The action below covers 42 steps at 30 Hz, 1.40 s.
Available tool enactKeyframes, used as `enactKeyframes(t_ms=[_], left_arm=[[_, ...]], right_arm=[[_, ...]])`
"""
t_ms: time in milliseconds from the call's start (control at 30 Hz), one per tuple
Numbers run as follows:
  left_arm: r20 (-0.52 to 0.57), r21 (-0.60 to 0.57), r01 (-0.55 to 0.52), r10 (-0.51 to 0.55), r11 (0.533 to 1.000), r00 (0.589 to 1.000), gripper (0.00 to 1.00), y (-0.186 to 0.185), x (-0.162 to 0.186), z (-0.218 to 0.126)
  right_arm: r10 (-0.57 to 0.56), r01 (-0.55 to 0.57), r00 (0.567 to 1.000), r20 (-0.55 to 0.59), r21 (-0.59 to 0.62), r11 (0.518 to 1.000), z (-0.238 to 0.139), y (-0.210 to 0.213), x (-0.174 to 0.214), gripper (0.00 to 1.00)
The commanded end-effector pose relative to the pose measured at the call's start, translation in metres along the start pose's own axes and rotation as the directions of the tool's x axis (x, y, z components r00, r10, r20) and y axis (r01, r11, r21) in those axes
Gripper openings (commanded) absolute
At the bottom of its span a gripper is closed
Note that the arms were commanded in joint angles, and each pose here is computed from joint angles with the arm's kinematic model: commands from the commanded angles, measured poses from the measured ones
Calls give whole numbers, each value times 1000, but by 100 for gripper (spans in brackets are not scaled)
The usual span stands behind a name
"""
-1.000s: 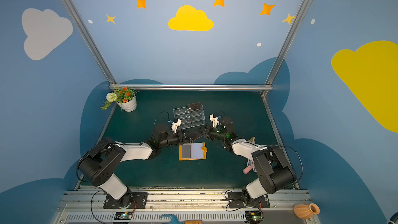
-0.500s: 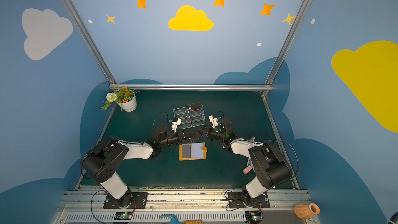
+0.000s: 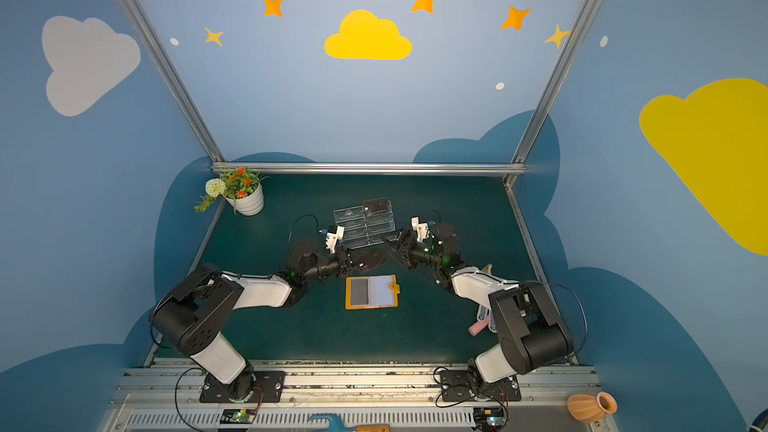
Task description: Take the credit cards out of the card holder
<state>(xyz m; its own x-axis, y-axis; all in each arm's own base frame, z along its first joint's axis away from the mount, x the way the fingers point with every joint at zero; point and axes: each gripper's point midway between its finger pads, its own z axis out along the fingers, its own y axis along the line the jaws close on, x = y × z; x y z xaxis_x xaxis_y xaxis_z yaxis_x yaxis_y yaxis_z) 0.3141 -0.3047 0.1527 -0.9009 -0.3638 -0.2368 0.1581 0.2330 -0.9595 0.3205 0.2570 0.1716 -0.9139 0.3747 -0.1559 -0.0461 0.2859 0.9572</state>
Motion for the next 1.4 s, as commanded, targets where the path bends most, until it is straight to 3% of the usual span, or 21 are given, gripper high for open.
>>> enactKeyframes(t_ms=[0, 267, 367, 600, 933, 1367], left_arm=[[38, 10, -52, 52, 999, 998, 4, -14, -17, -4], [99, -21, -127, 129, 992, 987, 4, -29, -71, -8], [111, -42, -199, 203, 979, 973, 4, -40, -97, -6], [23, -93, -390, 394, 916, 919, 4, -44, -142, 17], [-2, -27, -456, 456, 890, 890, 4, -40, -209, 46], [-86, -47, -489, 484, 871, 871, 4, -5, -235, 75]], right_arm=[[-44, 41, 998, 46, 56, 998, -16, 4, -8, 89], [-61, 48, 991, 115, 105, 993, -55, 7, -23, 90], [-69, 55, 991, 112, 123, 991, -62, 4, -24, 90], [-77, 69, 994, 75, 103, 992, -62, 6, -31, 90], [-67, 64, 998, 19, 102, 993, -56, -3, -35, 90], [-10, 9, 1000, 11, 71, 997, -46, -18, -56, 90]])
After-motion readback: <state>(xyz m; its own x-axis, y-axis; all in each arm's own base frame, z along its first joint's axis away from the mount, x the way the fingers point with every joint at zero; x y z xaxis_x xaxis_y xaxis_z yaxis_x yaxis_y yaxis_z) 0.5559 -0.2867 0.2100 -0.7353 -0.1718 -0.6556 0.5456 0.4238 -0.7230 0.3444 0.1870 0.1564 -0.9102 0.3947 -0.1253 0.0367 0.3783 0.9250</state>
